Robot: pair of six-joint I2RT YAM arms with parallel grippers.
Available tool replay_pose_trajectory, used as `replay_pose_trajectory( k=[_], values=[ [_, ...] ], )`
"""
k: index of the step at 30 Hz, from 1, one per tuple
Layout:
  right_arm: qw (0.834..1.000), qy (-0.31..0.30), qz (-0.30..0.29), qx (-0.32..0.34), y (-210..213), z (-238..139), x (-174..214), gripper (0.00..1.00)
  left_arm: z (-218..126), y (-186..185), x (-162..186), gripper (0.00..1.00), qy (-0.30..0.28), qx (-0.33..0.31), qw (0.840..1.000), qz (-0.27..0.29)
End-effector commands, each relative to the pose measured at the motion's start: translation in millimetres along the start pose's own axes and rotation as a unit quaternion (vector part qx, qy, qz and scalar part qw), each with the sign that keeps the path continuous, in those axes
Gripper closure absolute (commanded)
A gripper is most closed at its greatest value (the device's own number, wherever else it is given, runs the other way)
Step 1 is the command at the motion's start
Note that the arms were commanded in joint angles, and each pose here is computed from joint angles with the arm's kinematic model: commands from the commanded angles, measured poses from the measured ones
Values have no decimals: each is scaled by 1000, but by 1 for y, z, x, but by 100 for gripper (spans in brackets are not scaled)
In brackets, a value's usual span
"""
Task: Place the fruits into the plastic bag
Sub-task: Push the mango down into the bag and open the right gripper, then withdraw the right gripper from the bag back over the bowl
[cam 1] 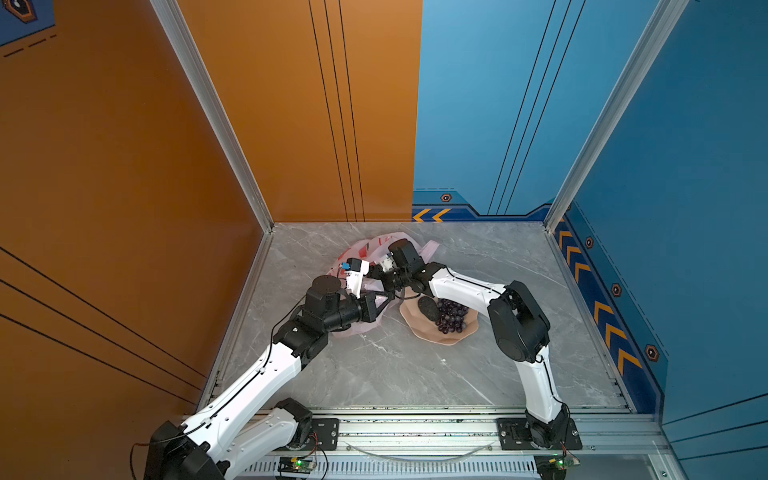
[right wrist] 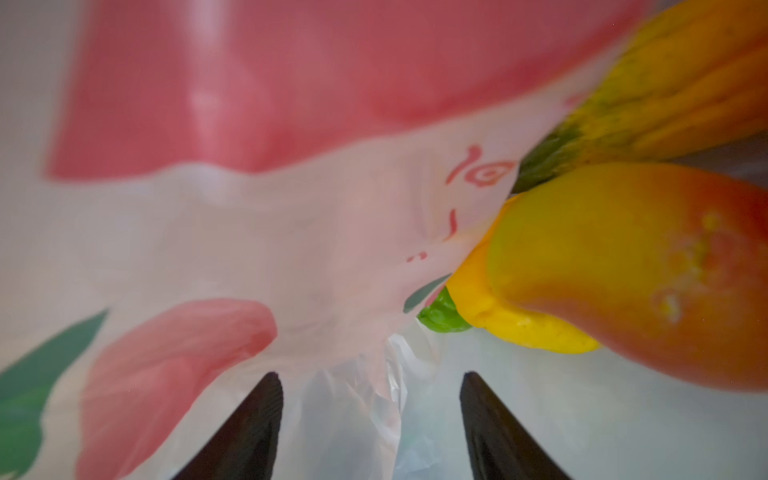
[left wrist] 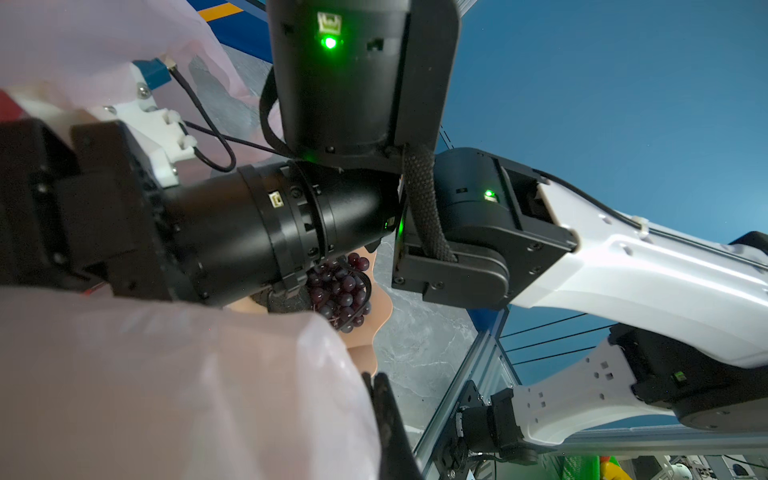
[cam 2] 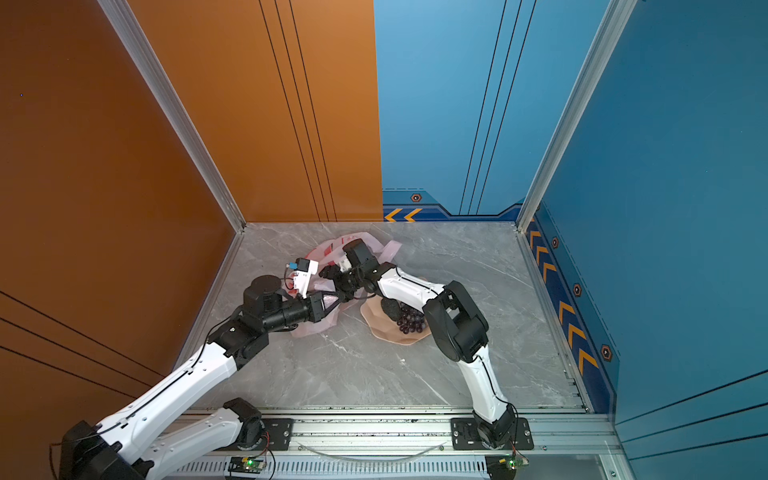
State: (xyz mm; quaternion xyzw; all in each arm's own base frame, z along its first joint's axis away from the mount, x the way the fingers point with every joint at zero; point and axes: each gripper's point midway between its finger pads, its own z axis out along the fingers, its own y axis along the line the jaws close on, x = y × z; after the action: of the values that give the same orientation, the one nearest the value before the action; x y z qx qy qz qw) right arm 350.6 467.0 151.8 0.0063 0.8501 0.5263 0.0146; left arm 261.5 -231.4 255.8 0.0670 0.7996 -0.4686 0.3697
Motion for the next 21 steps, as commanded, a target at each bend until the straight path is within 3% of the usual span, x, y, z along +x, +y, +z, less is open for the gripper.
replay_pose_trajectory(
  k=[1, 21],
  values=[
    [1000, -1, -4, -20, 7, -8, -1, 33, -3, -6, -4, 100, -12, 10, 1000, 12],
    [996, -67, -46, 32, -1, -92, 7, 33, -16, 16, -13, 100, -53, -6, 998, -36]
  ],
)
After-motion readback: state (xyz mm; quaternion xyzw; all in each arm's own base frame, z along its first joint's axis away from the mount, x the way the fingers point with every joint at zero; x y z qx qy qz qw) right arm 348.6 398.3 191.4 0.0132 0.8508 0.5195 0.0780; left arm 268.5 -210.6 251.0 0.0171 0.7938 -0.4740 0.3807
